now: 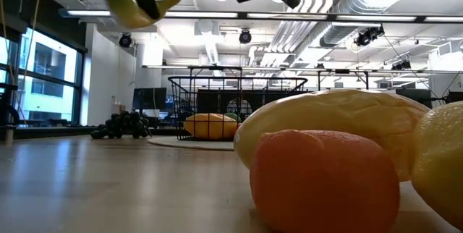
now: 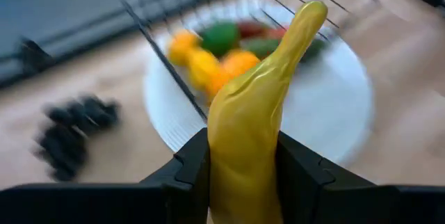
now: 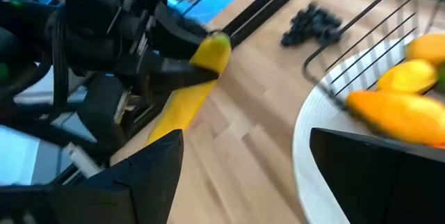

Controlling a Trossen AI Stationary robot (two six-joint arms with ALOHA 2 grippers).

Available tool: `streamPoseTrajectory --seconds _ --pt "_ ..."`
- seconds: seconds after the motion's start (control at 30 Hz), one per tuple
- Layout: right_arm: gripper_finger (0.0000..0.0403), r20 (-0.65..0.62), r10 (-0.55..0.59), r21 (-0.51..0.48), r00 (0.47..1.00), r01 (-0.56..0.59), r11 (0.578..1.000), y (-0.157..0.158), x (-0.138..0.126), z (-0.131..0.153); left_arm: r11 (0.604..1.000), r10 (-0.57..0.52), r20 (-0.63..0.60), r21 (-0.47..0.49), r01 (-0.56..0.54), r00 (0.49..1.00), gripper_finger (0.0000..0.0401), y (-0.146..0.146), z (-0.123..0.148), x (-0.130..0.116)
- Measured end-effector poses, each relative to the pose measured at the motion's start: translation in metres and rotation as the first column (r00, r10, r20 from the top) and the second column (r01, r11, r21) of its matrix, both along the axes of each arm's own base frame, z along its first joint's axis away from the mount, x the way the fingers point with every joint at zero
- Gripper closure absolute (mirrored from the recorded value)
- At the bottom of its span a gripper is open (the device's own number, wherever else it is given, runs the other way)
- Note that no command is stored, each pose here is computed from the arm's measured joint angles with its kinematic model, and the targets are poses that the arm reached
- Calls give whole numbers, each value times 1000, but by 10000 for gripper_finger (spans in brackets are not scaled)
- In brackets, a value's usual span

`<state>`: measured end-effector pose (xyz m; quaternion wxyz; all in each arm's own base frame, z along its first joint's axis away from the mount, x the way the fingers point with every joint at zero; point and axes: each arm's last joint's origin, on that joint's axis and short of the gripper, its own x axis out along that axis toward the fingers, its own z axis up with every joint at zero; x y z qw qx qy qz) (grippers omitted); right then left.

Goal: Build produce basket
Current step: Put the yellow banana into the black wire basket

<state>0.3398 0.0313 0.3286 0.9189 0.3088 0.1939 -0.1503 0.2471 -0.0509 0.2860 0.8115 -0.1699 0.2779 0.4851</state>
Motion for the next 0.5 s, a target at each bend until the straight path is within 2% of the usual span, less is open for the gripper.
streamPoseTrajectory --seconds 0.13,0.27,0.37,0.5 --pt "110 5 -62 -10 998 62 998 -20 1 1 994 40 -67 102 -33 997 297 38 12 -2" --pt "110 11 -119 -9 993 119 993 -39 2 1 988 52 -129 152 -32 990 293 73 21 -1" --pt "110 21 -155 -9 988 155 988 -52 2 2 982 51 -139 189 -24 989 285 96 27 5" --pt "110 35 -190 -18 981 190 982 -66 1 3 976 26 -95 217 -5 995 288 127 36 13"
